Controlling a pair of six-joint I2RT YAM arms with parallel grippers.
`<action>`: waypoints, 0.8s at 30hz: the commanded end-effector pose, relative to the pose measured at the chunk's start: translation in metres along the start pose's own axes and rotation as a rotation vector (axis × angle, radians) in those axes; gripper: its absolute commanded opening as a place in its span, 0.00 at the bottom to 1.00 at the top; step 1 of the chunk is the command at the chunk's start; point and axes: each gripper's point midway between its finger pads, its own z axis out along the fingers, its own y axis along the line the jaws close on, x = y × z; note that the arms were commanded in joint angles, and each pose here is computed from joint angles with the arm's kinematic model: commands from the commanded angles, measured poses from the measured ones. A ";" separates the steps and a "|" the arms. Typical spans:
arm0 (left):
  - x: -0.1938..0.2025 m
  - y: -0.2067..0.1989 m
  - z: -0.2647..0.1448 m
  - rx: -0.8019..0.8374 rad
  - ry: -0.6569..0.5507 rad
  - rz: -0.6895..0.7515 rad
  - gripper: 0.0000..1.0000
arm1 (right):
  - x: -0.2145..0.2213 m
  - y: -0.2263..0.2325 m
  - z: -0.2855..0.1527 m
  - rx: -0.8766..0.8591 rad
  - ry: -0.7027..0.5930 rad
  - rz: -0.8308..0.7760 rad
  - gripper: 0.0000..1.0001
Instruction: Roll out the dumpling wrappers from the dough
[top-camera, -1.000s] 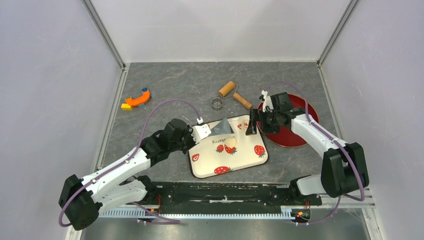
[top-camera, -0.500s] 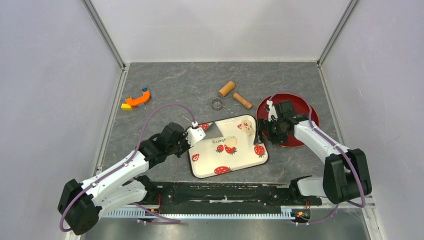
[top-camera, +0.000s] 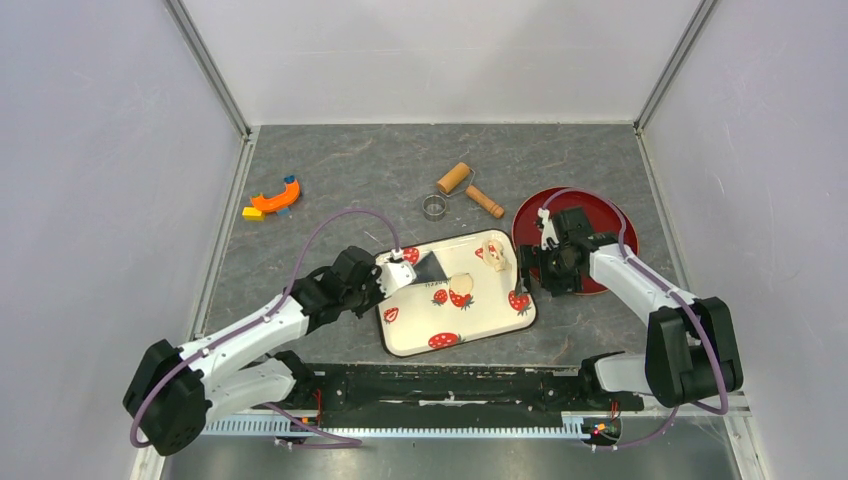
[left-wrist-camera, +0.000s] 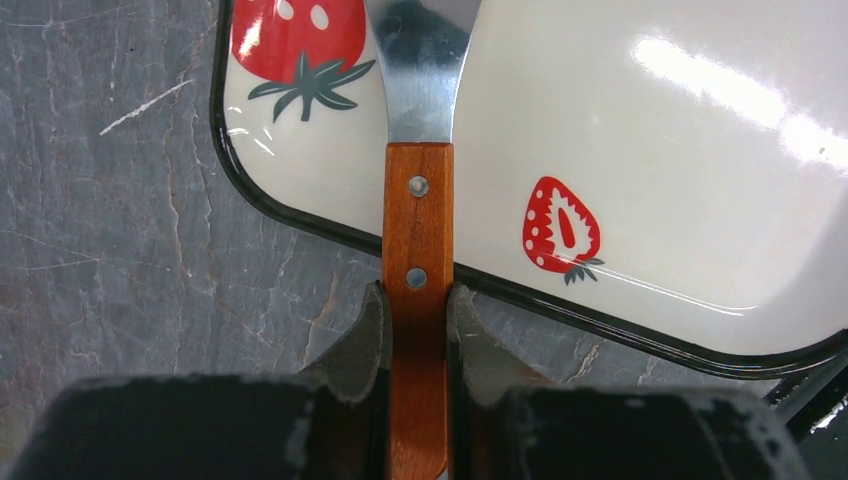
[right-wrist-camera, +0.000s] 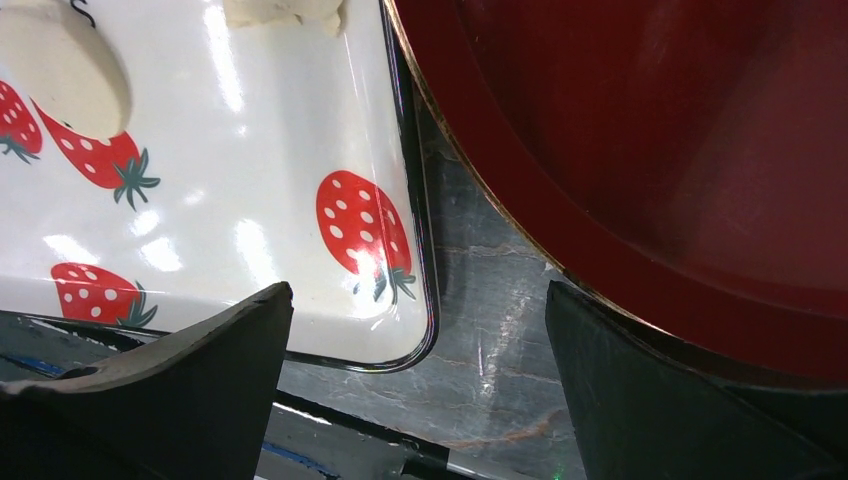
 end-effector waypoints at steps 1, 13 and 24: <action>-0.011 0.002 0.005 0.017 -0.035 0.068 0.02 | 0.003 -0.001 0.005 -0.011 0.000 -0.006 0.98; -0.005 0.010 0.007 -0.013 -0.002 0.116 0.02 | 0.010 -0.001 0.010 -0.024 0.016 -0.006 0.98; 0.003 0.005 0.011 0.019 0.040 0.142 0.02 | 0.015 0.000 0.014 -0.041 0.027 -0.008 0.98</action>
